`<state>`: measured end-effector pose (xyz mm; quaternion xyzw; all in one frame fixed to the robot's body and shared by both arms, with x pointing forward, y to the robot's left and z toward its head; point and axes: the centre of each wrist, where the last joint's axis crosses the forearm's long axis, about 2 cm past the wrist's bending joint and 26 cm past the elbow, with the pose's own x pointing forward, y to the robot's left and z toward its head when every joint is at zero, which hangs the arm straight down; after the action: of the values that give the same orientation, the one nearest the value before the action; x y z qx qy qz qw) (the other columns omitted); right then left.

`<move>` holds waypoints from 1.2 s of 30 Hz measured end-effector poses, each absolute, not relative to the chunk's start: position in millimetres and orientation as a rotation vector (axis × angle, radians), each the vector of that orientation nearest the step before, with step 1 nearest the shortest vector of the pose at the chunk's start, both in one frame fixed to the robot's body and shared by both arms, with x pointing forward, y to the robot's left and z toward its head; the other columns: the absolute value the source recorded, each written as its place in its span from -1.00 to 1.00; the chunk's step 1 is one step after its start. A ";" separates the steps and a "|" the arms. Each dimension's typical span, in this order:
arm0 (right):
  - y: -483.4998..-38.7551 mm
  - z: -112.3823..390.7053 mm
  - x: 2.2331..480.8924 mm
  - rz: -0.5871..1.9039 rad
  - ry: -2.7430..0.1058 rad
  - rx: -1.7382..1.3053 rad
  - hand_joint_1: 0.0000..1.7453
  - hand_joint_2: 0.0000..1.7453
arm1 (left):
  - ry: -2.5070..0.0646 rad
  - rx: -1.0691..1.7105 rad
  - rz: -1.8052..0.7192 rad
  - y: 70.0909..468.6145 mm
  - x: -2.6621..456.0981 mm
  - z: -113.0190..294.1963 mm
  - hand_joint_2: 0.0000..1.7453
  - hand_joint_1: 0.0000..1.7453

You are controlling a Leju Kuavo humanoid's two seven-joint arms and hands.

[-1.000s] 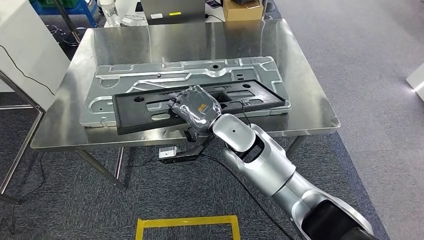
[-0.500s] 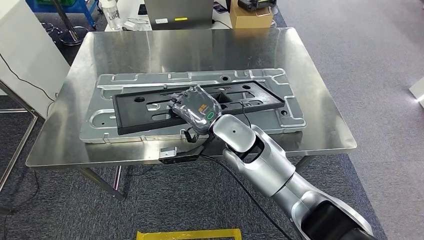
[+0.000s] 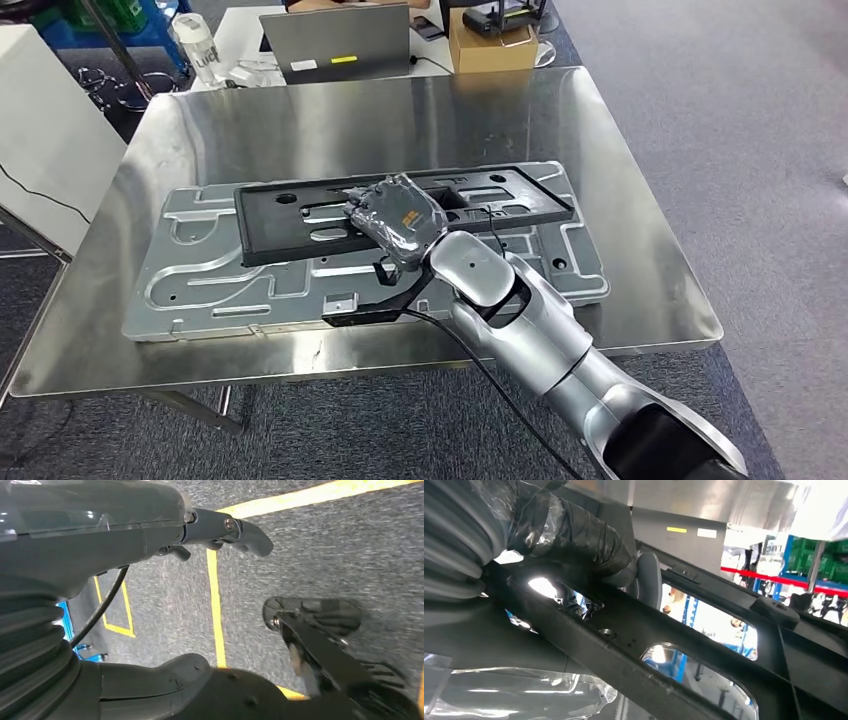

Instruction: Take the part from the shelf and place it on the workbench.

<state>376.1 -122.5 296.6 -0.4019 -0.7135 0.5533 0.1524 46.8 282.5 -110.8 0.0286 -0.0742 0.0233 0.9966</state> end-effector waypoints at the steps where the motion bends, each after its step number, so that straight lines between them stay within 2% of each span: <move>1: -122.7 294.8 375.7 1.589 -2.044 -1.148 1.00 1.00 | -0.149 0.057 0.051 282.4 46.0 -110.9 1.00 -1.00; 10: -125.6 288.4 375.8 1.584 -2.031 -1.137 1.00 1.00 | -0.159 0.046 0.086 282.7 42.5 -111.3 1.00 -1.00; 14: -126.4 288.5 376.2 1.579 -2.031 -1.137 -1.00 -1.00 | -0.162 0.041 0.090 282.6 43.5 -111.2 1.00 -1.00; 15: -126.5 288.5 376.3 1.578 -2.031 -1.137 -1.00 -1.00 | -0.163 0.037 0.094 282.5 43.7 -111.2 1.00 -1.00; 19: -127.6 285.9 377.1 1.577 -2.030 -1.124 -1.00 -1.00 | -0.160 0.023 0.114 281.5 44.3 -111.1 -1.00 -1.00; 36: -134.0 276.4 380.8 1.576 -2.001 -1.112 -1.00 -1.00 | -0.132 0.022 0.137 281.3 43.6 -111.2 -1.00 -1.00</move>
<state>380.8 -134.0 276.4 -0.3934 -0.7083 0.5577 0.1801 43.6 281.3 -111.2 0.0107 -0.0657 0.0682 0.9954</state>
